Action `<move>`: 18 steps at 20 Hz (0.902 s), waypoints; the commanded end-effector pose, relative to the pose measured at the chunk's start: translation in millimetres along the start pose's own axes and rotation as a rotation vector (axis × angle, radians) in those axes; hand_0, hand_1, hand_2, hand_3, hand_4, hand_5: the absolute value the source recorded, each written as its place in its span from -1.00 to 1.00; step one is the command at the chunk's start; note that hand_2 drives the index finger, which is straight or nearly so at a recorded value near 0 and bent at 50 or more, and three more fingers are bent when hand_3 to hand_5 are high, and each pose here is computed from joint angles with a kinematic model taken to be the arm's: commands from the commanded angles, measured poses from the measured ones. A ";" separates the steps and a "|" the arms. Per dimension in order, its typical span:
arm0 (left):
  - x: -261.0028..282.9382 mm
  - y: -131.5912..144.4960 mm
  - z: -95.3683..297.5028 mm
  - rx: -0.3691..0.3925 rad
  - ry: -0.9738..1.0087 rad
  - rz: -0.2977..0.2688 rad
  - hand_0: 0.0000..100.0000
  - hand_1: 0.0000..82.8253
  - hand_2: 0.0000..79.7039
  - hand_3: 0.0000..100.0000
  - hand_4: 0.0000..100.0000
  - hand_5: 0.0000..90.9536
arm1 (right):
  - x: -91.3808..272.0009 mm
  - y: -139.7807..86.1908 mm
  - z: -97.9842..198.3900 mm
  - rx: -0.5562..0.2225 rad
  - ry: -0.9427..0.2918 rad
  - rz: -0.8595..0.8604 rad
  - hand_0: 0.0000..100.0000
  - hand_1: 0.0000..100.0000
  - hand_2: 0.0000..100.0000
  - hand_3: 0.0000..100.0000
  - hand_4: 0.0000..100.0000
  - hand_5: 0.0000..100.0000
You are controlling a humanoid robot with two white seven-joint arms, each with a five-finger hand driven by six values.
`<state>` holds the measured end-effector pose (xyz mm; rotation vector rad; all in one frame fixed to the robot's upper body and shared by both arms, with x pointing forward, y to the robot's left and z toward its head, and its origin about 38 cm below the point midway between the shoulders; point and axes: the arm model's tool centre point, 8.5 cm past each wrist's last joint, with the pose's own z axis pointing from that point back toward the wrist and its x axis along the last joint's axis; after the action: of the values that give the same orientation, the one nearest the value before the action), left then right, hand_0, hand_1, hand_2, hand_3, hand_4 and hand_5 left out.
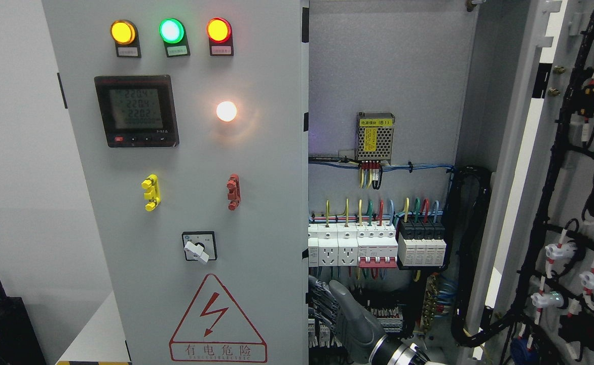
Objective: Open door with both hands
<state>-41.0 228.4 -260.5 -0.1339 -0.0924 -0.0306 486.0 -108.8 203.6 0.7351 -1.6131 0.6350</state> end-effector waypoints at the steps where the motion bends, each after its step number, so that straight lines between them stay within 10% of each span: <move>1: 10.2 2.7 -1.5 0.007 -0.026 -0.006 -1.00 -1.00 -1.00 -1.00 -0.94 -1.00 | -0.8 -0.9 0.6 0.003 0.003 -0.001 -0.79 -1.00 -1.00 -1.00 -1.00 -1.00; 18: 10.2 2.7 -1.5 0.007 -0.026 -0.006 -1.00 -1.00 -1.00 -1.00 -0.94 -1.00 | 4.9 18.5 0.5 0.101 -0.024 -0.017 -0.79 -1.00 -1.00 -1.00 -1.00 -1.00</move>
<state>-41.5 228.4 -260.5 -0.1338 -0.0878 -0.0302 477.8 -103.5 205.7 0.8055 -1.6050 0.6694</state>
